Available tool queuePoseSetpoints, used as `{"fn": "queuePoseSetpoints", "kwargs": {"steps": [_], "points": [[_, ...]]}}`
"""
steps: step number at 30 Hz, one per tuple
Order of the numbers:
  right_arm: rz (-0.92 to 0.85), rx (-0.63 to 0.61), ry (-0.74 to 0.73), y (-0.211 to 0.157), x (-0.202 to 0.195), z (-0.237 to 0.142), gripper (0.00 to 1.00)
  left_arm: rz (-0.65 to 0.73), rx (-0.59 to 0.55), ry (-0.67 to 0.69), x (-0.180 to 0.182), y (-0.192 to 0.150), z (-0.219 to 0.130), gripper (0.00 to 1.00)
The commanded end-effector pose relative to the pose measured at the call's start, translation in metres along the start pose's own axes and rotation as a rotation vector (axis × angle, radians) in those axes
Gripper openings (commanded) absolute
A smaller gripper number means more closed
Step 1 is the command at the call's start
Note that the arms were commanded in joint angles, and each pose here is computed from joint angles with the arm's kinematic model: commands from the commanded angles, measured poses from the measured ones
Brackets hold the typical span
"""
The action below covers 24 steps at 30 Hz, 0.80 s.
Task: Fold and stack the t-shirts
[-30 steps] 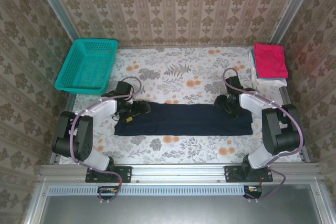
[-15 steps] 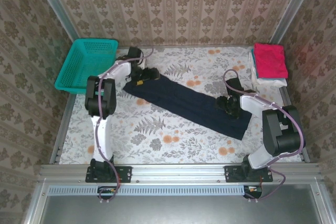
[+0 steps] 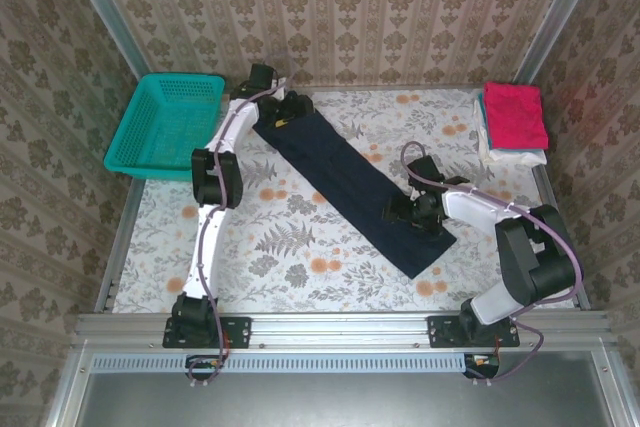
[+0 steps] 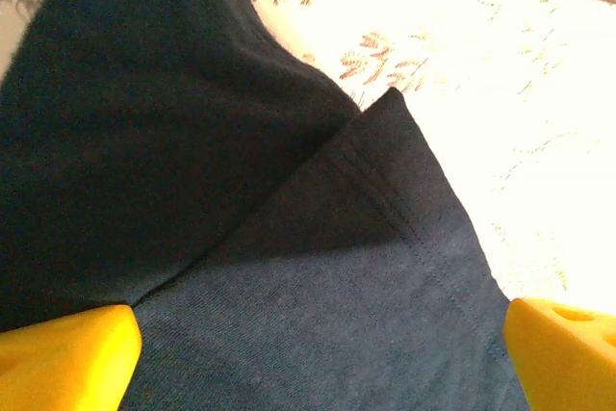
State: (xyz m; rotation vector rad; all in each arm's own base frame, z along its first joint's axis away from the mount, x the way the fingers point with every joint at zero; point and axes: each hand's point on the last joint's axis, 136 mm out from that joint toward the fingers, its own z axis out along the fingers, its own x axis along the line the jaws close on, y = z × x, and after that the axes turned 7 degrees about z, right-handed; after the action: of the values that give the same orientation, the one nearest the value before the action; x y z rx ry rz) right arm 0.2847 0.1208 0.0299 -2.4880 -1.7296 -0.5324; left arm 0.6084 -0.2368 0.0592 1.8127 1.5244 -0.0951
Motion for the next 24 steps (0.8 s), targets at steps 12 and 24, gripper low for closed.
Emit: {"fn": "queuePoseSetpoints", "kwargs": {"steps": [12, 24], "points": [[-0.304, -0.36, 0.132, 0.12, 0.1, -0.053, 0.82, 0.117, -0.166, 0.024, -0.069, 0.034, -0.117, 1.0], [-0.369, -0.227, 0.42, 0.153, 0.262, 0.036, 0.71, 0.187, -0.384, 0.319, -0.088, -0.082, -0.215, 1.0]]}}
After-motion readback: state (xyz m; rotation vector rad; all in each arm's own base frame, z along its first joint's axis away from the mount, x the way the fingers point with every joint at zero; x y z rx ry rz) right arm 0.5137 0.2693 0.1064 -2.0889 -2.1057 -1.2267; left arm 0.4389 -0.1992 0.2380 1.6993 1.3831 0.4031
